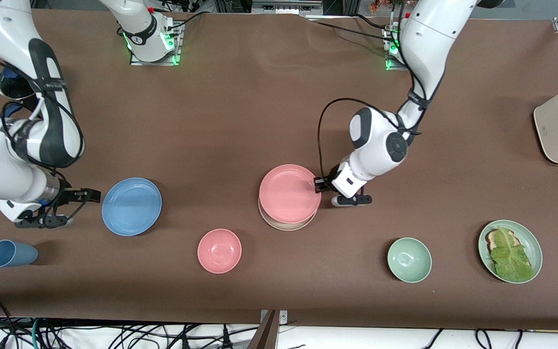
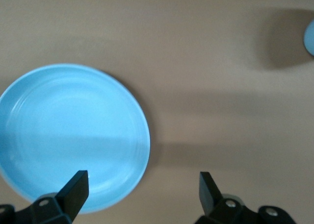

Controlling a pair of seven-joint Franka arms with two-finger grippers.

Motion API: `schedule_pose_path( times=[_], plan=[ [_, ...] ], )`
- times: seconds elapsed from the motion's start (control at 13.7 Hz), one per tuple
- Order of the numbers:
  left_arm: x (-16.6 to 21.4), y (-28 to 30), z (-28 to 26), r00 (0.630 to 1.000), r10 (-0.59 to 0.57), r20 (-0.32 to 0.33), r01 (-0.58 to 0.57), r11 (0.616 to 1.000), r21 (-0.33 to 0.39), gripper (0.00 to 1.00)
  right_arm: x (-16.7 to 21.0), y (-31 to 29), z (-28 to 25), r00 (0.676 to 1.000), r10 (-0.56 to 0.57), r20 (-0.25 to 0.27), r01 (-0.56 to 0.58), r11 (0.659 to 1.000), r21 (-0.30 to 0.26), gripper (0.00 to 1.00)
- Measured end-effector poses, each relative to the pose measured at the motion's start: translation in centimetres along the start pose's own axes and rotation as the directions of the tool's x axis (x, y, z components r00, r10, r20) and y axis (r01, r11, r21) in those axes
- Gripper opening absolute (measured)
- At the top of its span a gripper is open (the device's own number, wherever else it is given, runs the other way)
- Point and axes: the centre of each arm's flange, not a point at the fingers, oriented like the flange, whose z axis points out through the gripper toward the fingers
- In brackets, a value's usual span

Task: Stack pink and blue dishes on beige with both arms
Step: 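Lower the pink plate onto the beige plate while the right gripper reaches the blue plate, then open the left gripper and raise it while the right gripper grasps the blue plate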

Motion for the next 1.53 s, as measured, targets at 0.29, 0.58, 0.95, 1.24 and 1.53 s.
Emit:
schedule_pose_path(
  times=[0.29,0.58,0.95,1.24,1.53],
  plan=[
    [1.0,-0.4,0.1,1.000,-0.011,-0.014,0.011,1.000,0.001,0.05,1.1,-0.3,5.7,0.998,0.013,-0.065,-0.012,1.000,0.008,0.99],
    [1.5,-0.5,-0.3,1.000,-0.014,-0.024,0.014,1.000,0.001,0.19,0.9,-0.5,7.5,0.998,0.018,-0.053,-0.017,1.000,0.016,0.90],
    [2.0,-0.8,-0.5,0.999,-0.020,-0.032,0.020,1.000,-0.001,0.51,0.2,-0.7,8.4,0.999,0.030,-0.030,-0.029,0.999,0.033,0.49],
    [3.7,-0.9,-3.1,1.000,-0.028,-0.003,0.027,1.000,-0.010,0.71,0.2,-1.0,8.1,0.999,0.033,-0.022,-0.032,0.999,0.044,0.09],
    [6.6,-1.5,-9.6,0.990,0.109,0.085,-0.118,0.987,0.112,0.71,0.4,-1.8,5.6,1.000,0.021,0.012,-0.022,0.998,0.064,0.08]
  ],
)
